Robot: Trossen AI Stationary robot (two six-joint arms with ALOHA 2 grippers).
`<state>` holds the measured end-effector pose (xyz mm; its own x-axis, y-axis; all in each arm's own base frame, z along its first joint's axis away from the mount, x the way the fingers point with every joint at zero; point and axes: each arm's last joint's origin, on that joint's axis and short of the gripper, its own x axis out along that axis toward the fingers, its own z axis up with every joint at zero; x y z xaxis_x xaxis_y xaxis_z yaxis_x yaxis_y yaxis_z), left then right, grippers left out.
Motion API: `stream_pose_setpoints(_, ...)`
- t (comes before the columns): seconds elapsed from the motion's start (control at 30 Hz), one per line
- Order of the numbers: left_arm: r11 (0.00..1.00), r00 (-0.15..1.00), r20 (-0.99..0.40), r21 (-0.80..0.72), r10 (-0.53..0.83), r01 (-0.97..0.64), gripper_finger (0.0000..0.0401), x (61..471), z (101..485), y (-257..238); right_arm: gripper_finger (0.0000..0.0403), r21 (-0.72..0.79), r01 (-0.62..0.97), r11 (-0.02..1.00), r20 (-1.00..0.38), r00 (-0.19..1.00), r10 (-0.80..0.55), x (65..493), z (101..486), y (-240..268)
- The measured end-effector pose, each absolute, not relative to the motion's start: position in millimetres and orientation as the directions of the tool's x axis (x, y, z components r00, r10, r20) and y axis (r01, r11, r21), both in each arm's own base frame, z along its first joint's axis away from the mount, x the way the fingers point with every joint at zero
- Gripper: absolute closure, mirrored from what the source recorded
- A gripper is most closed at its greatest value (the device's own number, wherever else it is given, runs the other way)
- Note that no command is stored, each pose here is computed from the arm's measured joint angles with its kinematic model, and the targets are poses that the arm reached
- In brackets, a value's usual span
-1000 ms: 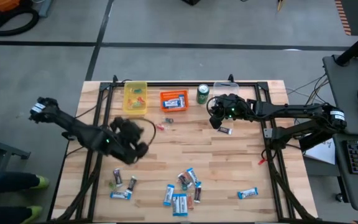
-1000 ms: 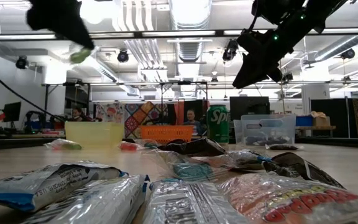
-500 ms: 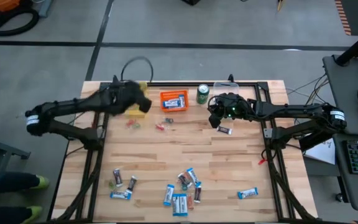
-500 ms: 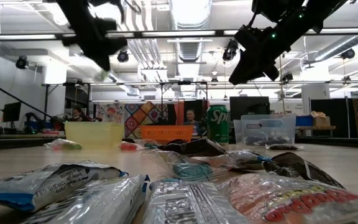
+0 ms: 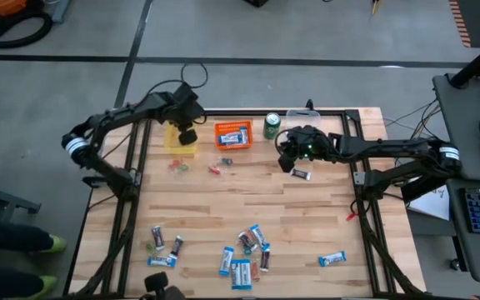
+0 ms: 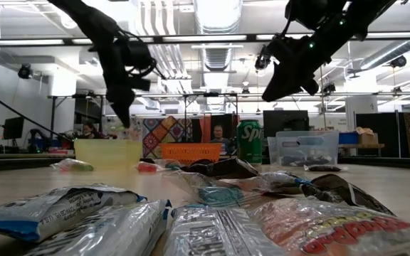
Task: Organize candy in baskets
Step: Put the green gummy into the yellow bin
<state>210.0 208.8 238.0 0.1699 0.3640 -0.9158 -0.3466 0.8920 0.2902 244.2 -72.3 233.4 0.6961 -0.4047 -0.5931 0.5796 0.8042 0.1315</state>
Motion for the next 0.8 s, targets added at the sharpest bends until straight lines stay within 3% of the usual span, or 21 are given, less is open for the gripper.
stream_pose_setpoints(0.33,0.957,0.040,-0.957,0.289,0.288,0.016,0.0401,215.2,213.6,228.8,0.0335,0.111,0.586,0.803,-0.637,0.662,-0.395,250.0,220.8,-73.9)
stream_pose_setpoints(0.8,0.960,0.023,-0.959,0.281,0.281,-0.008,0.0385,219.2,208.2,245.4,0.0335,0.110,0.586,0.803,-0.641,0.659,-0.393,250.2,219.8,-73.9)
